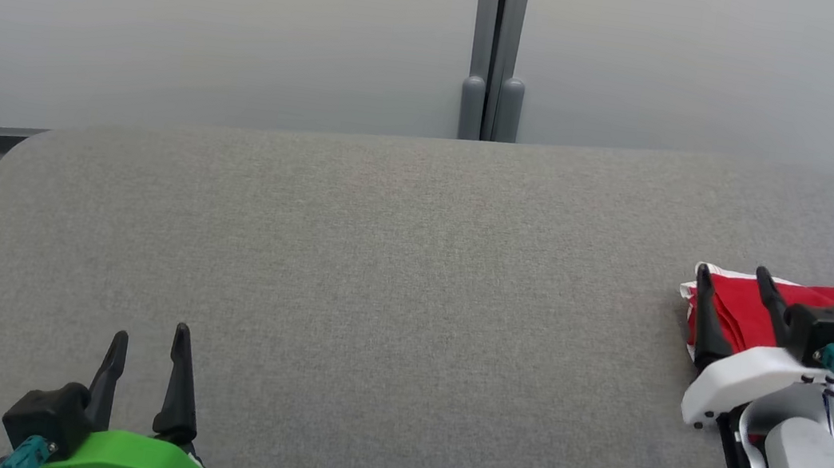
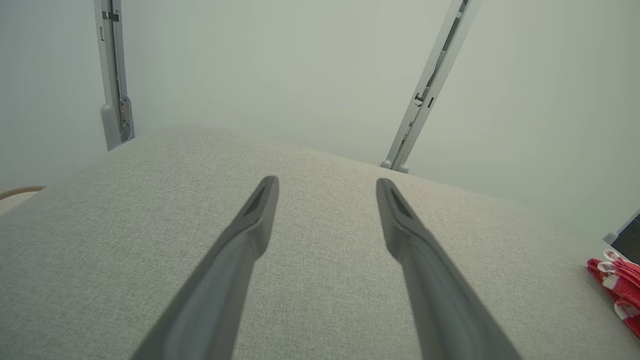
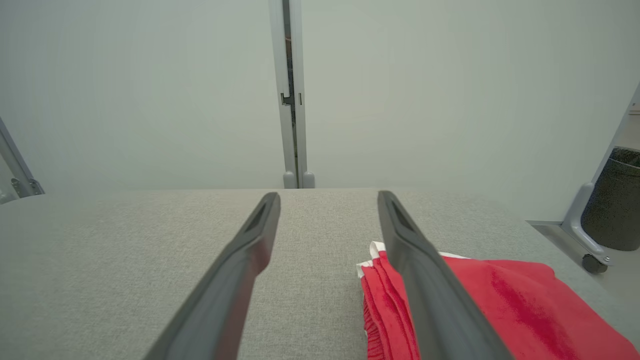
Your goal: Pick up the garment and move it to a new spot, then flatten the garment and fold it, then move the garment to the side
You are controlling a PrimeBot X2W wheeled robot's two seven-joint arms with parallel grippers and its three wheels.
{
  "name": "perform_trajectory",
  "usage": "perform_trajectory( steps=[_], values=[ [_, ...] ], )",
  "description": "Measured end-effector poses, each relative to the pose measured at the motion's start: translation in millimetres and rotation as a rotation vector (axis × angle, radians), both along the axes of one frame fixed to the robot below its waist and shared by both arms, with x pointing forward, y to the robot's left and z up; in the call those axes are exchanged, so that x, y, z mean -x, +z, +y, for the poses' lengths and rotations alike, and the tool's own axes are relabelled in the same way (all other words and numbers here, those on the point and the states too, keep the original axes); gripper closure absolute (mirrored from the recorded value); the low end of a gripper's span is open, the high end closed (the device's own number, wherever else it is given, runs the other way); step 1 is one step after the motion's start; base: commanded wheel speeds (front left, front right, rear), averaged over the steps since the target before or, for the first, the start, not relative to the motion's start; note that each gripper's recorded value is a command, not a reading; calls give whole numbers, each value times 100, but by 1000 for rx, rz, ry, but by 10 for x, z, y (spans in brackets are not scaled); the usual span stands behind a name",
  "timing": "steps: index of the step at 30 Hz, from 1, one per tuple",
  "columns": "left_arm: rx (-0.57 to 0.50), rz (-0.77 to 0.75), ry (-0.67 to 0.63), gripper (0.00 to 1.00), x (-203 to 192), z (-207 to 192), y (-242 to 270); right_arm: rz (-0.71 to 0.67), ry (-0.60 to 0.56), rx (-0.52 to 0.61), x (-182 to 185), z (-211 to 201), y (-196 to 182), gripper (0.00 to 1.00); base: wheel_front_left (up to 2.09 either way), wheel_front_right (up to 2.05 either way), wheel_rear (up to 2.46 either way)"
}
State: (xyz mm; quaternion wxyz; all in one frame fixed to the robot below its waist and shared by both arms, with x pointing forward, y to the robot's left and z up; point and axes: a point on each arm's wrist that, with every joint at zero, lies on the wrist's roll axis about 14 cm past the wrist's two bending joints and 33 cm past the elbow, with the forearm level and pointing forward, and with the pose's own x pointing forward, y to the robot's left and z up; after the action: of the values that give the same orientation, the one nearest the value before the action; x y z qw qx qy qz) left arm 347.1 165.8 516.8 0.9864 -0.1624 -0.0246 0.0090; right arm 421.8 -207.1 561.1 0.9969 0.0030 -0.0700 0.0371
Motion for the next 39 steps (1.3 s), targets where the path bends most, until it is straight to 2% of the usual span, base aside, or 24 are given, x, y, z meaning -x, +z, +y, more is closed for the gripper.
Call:
perform_trajectory(
  steps=[6,15,26,39],
  values=[
    [-9,0,-27,0,139,108,-53,13,40,-78,133,319,-131,0,0,0,0],
    [-40,3,-49,0,364,239,-119,67,130,-120,356,736,-341,0,0,0,0],
    [-66,23,-31,0,460,320,-202,128,172,-129,577,873,-511,0,0,0,0],
    [-105,84,-34,0,486,270,-399,182,152,-137,704,804,-677,0,0,0,0]
  ],
)
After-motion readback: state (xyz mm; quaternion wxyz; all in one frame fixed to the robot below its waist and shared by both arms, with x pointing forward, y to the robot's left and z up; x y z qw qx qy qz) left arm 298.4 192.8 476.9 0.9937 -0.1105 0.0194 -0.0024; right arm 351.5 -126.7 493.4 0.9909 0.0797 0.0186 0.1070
